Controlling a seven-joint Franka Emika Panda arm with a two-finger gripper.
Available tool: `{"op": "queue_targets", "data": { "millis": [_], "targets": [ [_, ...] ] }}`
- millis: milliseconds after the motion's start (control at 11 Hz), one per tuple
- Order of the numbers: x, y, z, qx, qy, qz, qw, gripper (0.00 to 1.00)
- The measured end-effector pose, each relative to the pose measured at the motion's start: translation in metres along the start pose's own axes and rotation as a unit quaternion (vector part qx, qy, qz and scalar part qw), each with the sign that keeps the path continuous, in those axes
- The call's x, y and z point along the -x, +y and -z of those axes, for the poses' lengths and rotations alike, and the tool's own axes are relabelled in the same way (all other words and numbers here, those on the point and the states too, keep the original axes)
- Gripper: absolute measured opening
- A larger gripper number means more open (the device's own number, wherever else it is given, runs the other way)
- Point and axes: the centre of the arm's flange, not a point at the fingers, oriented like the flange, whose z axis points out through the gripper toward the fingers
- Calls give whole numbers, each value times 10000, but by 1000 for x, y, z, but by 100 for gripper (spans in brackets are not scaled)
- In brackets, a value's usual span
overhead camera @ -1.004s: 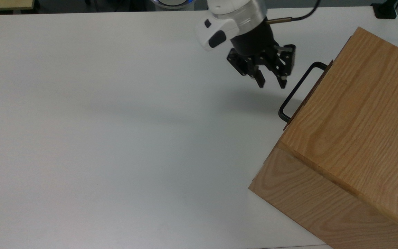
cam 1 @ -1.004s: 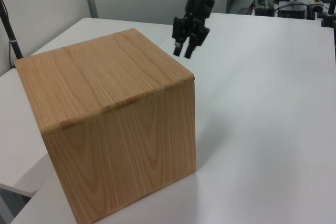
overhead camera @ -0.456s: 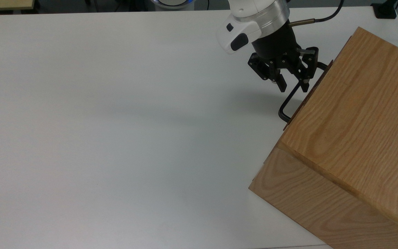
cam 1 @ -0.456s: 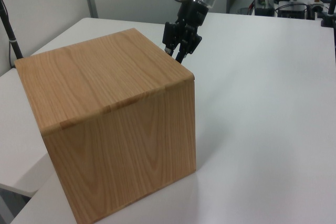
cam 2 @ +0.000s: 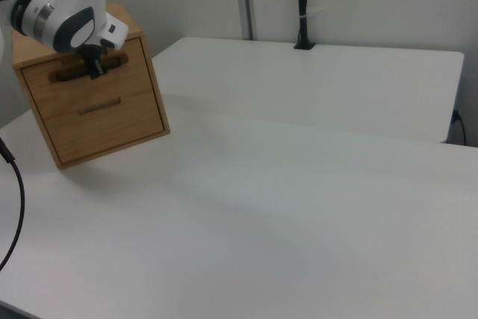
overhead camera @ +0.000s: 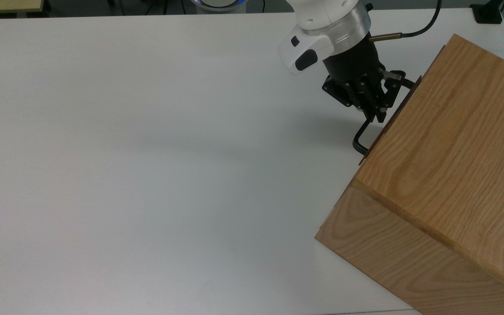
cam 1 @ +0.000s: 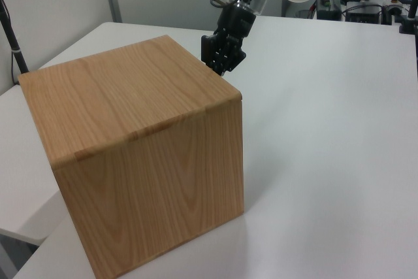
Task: Open the drawer by sliding it
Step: 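Close the gripper around the black drawer handle, then pull the handle outward, sliding the upper drawer out of the cabinet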
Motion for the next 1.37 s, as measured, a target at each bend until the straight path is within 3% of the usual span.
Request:
{"op": "queue_targets", "data": {
  "millis": [547,1004,1369],
  "targets": [
    [0,6,6,17,12,-121,9999,16],
    [-5,74,60,357,-441,-296,9979,15],
    [-10,133,101,425,-554,-213,9973,15]
  ]
}}
